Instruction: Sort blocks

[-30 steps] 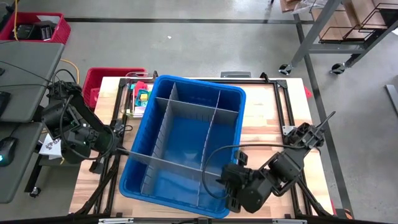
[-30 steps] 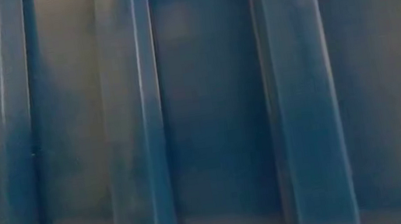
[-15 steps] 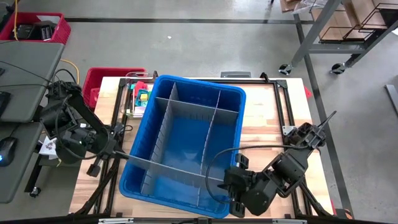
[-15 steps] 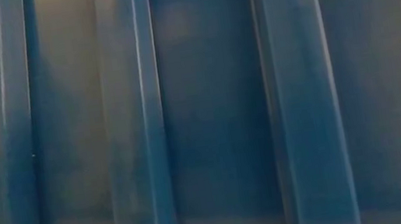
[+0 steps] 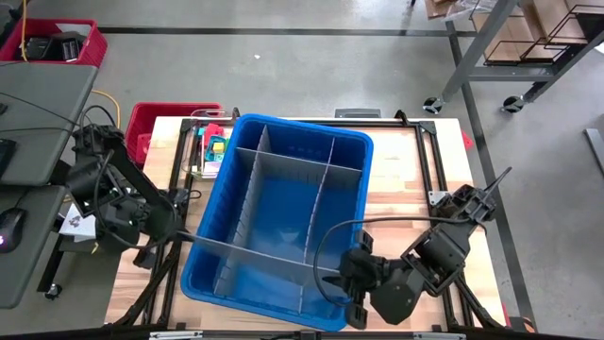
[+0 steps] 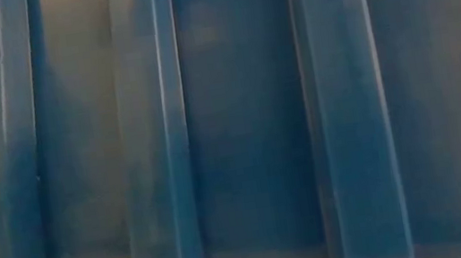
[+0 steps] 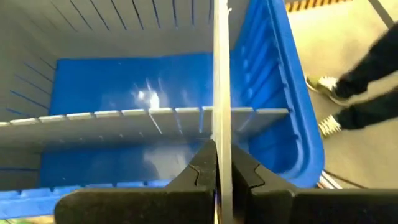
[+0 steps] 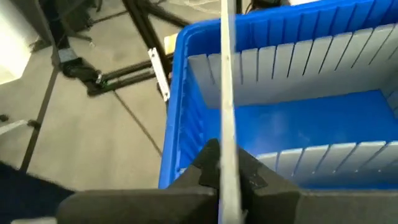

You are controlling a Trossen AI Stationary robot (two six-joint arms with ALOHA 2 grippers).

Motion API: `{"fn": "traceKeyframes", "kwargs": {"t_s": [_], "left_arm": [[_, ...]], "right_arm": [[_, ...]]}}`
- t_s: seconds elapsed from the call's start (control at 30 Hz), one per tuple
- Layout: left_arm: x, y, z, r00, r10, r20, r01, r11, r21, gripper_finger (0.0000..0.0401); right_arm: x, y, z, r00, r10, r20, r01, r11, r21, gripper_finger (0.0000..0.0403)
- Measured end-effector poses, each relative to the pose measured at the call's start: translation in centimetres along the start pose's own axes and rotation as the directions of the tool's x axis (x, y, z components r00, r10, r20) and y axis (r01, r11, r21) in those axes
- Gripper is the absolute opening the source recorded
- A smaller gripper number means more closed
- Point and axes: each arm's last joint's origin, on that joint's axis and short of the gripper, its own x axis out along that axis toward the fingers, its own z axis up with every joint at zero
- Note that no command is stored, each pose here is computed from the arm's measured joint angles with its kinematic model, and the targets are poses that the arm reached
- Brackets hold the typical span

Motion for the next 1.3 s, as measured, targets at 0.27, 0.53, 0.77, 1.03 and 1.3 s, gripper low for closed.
{"fn": "traceKeyframes", "kwargs": {"t_s": [0.27,0.53,0.77,1.03,1.3], "left_arm": [[0.0,0.1,-0.3,0.999,0.034,-0.011,-0.033,0.999,0.033,0.0],[-0.1,0.1,-0.5,0.999,0.01,-0.037,-0.009,1.0,0.011,0.0],[-0.7,0.3,-0.3,0.999,0.001,-0.033,-0.001,1.0,0.006,0.0],[-0.8,0.6,-0.7,0.997,0.02,-0.074,-0.018,1.0,0.026,0.0],[-1.0,0.8,-0.8,0.997,0.025,-0.078,-0.023,0.999,0.031,0.0]], "right_arm": [[0.0,0.0,0.2,1.0,-0.005,0.022,0.005,1.0,0.008,0.0],[0.1,0.0,0.2,0.999,-0.017,0.035,0.016,1.0,0.014,0.0],[0.1,0.0,0.2,0.999,-0.022,0.038,0.021,1.0,0.015,0.0],[0.3,0.1,0.1,0.999,-0.032,0.041,0.031,0.999,0.024,0.0],[1.5,0.5,-1.2,0.999,-0.042,-0.006,0.042,0.997,0.06,0.0]]}}
